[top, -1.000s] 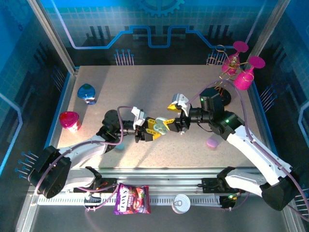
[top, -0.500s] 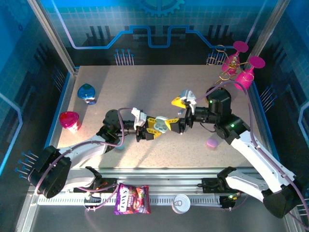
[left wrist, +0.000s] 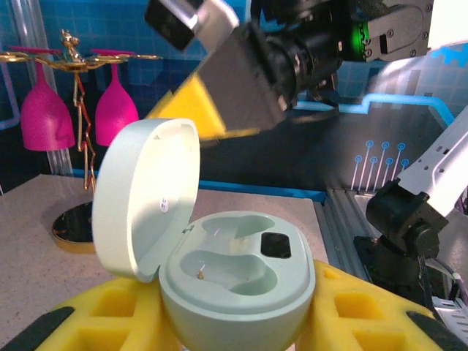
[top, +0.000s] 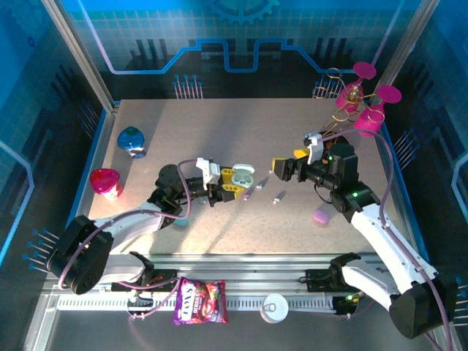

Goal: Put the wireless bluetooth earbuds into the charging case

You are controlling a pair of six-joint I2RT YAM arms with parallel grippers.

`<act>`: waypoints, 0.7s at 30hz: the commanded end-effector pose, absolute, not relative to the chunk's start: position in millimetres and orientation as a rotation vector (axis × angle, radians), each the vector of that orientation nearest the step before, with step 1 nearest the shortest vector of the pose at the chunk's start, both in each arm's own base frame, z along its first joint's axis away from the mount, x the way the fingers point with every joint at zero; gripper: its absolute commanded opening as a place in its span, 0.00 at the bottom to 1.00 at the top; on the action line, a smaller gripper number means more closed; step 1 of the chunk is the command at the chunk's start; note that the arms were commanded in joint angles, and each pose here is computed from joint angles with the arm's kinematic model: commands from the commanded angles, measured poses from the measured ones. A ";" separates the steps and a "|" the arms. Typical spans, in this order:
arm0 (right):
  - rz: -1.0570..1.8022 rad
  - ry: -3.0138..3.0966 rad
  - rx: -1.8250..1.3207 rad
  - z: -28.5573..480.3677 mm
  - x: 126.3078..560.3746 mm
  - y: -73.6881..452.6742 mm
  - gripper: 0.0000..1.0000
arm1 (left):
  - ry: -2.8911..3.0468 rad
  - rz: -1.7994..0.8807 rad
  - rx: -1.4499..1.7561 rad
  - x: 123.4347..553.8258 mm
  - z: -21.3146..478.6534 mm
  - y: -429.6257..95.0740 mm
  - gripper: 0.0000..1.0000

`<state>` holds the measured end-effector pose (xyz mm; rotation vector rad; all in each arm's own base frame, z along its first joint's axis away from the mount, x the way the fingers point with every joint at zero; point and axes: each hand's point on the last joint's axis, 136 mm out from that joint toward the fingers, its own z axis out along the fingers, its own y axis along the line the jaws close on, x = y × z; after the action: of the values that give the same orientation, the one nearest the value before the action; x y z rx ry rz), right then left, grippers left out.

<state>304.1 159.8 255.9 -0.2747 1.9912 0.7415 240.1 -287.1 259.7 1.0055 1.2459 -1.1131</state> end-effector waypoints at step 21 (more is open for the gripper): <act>0.549 2.605 0.317 49.7 269.0 155.2 0.67 | 1.182 -1.040 1.003 234.6 264.4 -276.5 0.19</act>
<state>255.8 143.7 46.2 0.2334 2.6581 0.5142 236.9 -279.7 260.2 0.9897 1.2181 -1.0761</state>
